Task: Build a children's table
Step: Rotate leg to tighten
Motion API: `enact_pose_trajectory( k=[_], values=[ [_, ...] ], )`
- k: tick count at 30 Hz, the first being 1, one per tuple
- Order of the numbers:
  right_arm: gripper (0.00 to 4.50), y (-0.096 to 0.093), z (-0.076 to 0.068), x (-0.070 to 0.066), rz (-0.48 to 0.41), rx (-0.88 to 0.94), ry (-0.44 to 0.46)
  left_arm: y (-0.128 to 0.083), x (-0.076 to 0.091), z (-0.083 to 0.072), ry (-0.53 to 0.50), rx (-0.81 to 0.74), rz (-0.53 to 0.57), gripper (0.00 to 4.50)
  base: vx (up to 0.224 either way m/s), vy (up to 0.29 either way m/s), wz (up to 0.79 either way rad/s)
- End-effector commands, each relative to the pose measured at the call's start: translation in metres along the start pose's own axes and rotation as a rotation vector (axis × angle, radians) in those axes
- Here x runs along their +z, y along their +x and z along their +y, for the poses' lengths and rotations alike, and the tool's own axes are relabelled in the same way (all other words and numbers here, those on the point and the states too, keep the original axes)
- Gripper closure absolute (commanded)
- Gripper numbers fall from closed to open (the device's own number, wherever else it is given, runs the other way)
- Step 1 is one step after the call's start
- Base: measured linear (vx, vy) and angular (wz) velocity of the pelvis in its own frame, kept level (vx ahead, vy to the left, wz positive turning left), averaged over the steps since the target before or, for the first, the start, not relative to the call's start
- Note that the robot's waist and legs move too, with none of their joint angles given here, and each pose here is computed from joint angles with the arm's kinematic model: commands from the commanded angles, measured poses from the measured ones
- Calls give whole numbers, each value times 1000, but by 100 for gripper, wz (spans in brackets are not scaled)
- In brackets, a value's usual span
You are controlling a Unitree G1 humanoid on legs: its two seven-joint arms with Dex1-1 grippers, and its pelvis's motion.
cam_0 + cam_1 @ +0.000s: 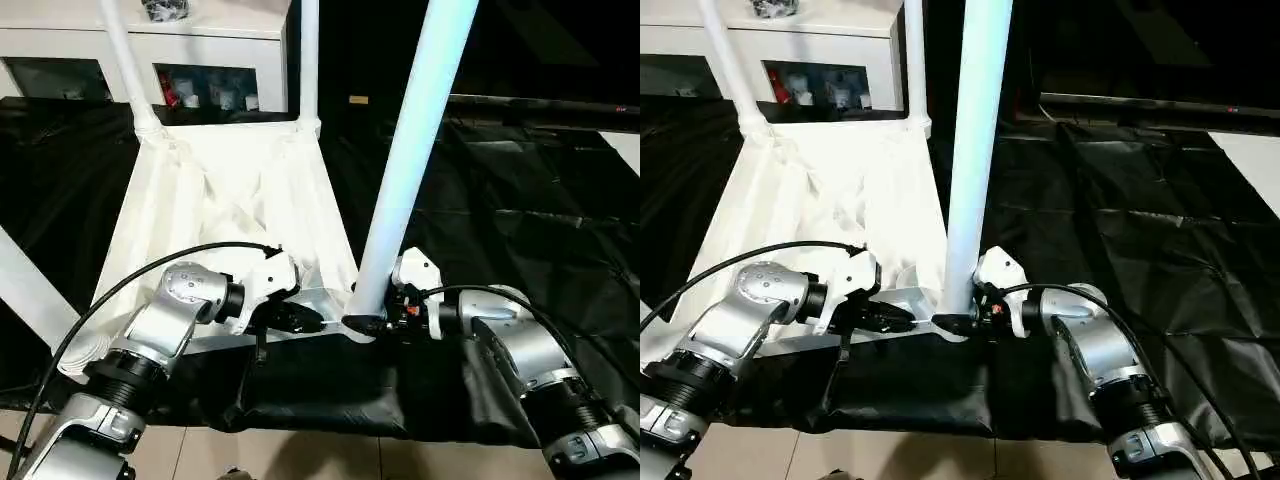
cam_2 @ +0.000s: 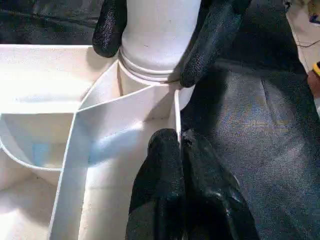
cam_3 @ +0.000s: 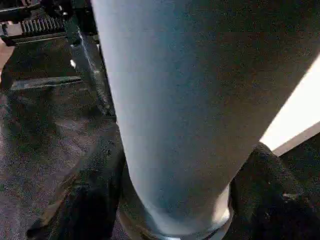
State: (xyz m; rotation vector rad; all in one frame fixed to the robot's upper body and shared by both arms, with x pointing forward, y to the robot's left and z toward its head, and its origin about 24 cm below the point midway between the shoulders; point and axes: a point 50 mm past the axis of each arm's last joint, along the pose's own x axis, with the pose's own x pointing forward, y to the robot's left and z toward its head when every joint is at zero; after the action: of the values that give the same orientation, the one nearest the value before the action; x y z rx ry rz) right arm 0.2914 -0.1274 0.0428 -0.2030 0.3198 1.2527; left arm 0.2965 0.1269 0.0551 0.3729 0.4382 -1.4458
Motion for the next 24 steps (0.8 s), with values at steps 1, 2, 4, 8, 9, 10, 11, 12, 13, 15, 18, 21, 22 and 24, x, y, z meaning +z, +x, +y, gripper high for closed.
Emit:
enact_pose_trajectory(
  k=[1,2,4,8,9,10,11,12,13,15,18,21,22,24],
  values=[
    [187,8,12,0,-3,96,13,9,12,-5,56,-82,-19,450,0,0,0],
    [187,8,13,-1,-1,102,15,9,11,-6,53,-86,-16,450,0,0,0],
    [187,9,14,-2,1,107,21,8,9,-7,45,-87,-16,450,0,0,0],
    [187,12,14,-4,-9,61,31,12,10,-4,29,-24,-25,450,0,0,0],
    [187,17,9,-6,-9,-16,46,17,11,-1,23,23,-30,450,0,0,0],
    [187,21,5,-7,-11,-89,68,21,13,2,15,70,-36,450,0,0,0],
    [187,30,-2,-8,-25,-210,111,31,18,6,-8,148,-58,450,0,0,0],
    [188,32,-2,-8,-30,-228,119,33,19,7,-13,160,-63,450,0,0,0],
    [188,33,-3,-8,-32,-244,125,35,20,7,-16,169,-66,450,0,0,0],
    [188,43,-7,-5,-56,-339,170,44,26,8,-38,226,-88,450,0,0,0],
    [188,63,-10,3,-89,-477,235,61,34,9,-80,306,-115,450,0,0,0],
    [188,71,-9,8,-101,-495,248,66,37,8,-88,320,-121,450,0,0,0],
    [188,77,-7,11,-107,-490,238,69,39,7,-84,321,-123,450,0,0,0],
    [132,81,-5,14,-119,-469,214,72,41,7,-81,318,-130,450,0,0,0]
  ],
)
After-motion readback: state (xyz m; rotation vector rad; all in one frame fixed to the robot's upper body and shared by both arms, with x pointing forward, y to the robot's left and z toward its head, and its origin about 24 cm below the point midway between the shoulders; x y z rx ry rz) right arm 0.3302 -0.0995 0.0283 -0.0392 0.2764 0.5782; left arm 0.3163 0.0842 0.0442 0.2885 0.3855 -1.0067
